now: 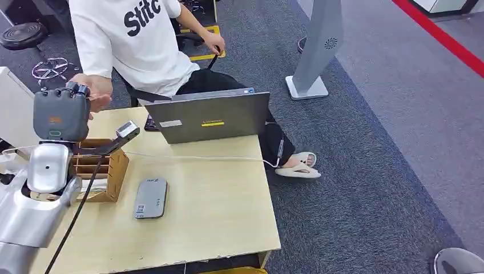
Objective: Pass the card to the sensor for recognition and then transmit it.
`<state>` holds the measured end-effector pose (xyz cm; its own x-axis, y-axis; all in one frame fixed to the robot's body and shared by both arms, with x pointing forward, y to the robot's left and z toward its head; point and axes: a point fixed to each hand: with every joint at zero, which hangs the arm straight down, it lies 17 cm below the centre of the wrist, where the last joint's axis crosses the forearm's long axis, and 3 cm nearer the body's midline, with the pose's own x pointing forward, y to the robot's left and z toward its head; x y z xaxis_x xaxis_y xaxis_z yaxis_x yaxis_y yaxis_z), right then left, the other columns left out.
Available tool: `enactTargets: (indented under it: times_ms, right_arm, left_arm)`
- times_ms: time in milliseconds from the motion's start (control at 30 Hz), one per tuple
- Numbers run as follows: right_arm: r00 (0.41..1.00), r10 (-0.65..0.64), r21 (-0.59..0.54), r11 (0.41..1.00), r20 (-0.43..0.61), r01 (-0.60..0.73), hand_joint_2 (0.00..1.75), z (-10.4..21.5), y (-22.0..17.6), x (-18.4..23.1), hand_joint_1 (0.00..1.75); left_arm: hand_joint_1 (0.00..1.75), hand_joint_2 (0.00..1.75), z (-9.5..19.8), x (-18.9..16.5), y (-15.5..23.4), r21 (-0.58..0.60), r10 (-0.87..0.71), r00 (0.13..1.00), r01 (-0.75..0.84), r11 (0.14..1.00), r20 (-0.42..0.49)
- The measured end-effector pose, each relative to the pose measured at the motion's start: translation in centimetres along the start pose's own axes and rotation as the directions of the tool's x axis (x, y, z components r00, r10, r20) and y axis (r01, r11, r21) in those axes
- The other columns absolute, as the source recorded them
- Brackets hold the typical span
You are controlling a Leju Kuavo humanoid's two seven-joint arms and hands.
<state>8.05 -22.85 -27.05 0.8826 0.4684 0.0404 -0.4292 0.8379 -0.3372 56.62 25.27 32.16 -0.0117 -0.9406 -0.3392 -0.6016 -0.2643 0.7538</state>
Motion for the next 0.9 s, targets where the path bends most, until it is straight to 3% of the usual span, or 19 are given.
enactTargets:
  times_ms: [33, 67, 100, 333, 600, 767, 900]
  right_arm:
    - [1.0, 0.0, 0.0, 1.0, 0.0, 0.0, 1.75, 0.0, 0.0, 0.0, 0.0]
    - [1.0, -0.002, 0.001, 1.0, 0.002, 0.002, 1.75, 0.0, 0.0, 0.0, 0.0]
    - [1.0, -0.004, 0.001, 1.0, 0.002, 0.004, 1.75, 0.0, 0.0, 0.1, 0.0]
    - [1.0, -0.002, 0.002, 1.0, 0.002, 0.002, 1.75, 0.0, 0.0, 0.0, 0.0]
    - [1.0, -0.002, 0.002, 1.0, 0.0, 0.002, 1.75, 0.0, 0.1, 0.0, 0.0]
    - [1.0, -0.015, 0.001, 1.0, -0.006, 0.015, 1.75, 0.0, 0.0, -0.1, 0.0]
    - [0.998, -0.058, -0.009, 0.998, -0.035, 0.058, 1.75, 0.0, -0.1, -0.6, 0.0]
  left_arm:
    - [1.75, 1.75, -0.3, -0.4, 0.1, 0.009, -0.007, 1.0, 0.007, 1.0, 0.004]
    - [1.48, 1.75, -0.6, -0.9, 0.2, 0.019, -0.009, 1.0, 0.009, 1.0, 0.001]
    - [0.0, 1.75, -0.9, -1.8, 0.2, 0.028, -0.014, 1.0, 0.014, 1.0, -0.009]
    - [0.0, 1.75, -0.7, -7.1, -0.2, 0.06, -0.025, 0.994, 0.031, 0.998, -0.106]
    - [0.0, 1.75, 0.7, -9.1, -1.8, 0.032, -0.019, 0.99, 0.024, 0.999, -0.137]
    - [0.0, 1.75, 3.8, -8.3, -2.7, -0.007, -0.022, 0.99, 0.021, 1.0, -0.137]
    - [0.0, 1.75, 7.9, -8.6, -2.4, -0.058, -0.083, 0.982, 0.074, 0.996, -0.169]
